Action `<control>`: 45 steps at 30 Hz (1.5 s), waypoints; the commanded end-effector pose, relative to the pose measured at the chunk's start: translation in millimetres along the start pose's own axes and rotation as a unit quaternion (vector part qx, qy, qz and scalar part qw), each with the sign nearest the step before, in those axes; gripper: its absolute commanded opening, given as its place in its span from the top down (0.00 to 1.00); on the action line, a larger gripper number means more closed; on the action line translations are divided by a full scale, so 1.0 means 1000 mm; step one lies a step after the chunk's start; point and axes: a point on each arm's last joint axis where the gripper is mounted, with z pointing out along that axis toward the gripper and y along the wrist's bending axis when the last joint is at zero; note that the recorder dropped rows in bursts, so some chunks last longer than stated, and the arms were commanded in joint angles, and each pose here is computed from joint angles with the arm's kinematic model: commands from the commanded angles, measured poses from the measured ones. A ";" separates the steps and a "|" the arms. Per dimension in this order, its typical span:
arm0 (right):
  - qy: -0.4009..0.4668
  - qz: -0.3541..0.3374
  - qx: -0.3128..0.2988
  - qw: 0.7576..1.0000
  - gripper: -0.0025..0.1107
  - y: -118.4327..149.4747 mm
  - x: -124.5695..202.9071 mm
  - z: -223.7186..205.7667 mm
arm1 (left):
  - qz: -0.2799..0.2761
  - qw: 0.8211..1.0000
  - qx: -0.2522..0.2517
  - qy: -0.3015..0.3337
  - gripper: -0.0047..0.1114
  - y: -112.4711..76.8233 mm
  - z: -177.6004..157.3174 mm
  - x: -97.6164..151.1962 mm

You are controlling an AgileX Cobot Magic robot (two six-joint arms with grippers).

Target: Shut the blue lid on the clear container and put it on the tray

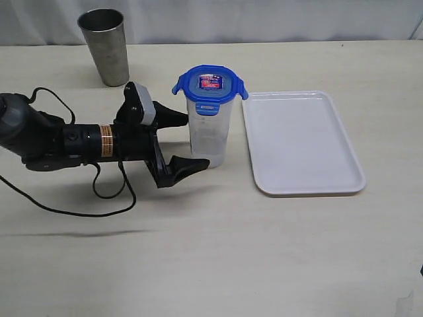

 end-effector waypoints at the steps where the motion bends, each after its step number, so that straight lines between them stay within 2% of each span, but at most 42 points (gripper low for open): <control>1: -0.002 -0.001 0.003 1.000 0.94 0.000 0.000 0.000 | -0.005 1.000 0.001 0.001 0.08 0.002 0.008 0.004; 15: -0.002 -0.001 0.003 1.000 0.94 0.000 0.000 0.000 | 0.030 0.999 0.006 -0.030 0.08 0.004 0.036 -0.020; 23: -0.002 -0.001 0.003 1.000 0.94 0.000 0.000 0.000 | 0.013 1.000 -0.001 -0.023 0.08 0.006 0.045 -0.003; 27: -0.002 -0.001 0.003 1.000 0.94 0.000 0.000 0.000 | 0.020 0.998 0.009 -0.064 0.08 0.004 0.045 -0.010; 30: -0.002 -0.001 0.003 1.000 0.94 0.000 0.000 0.000 | 0.010 0.997 -0.008 -0.081 0.08 0.007 0.044 -0.014; 45: -0.002 -0.001 0.003 1.000 0.94 0.000 0.000 0.000 | 0.004 0.995 -0.013 -0.099 0.08 0.008 0.044 -0.017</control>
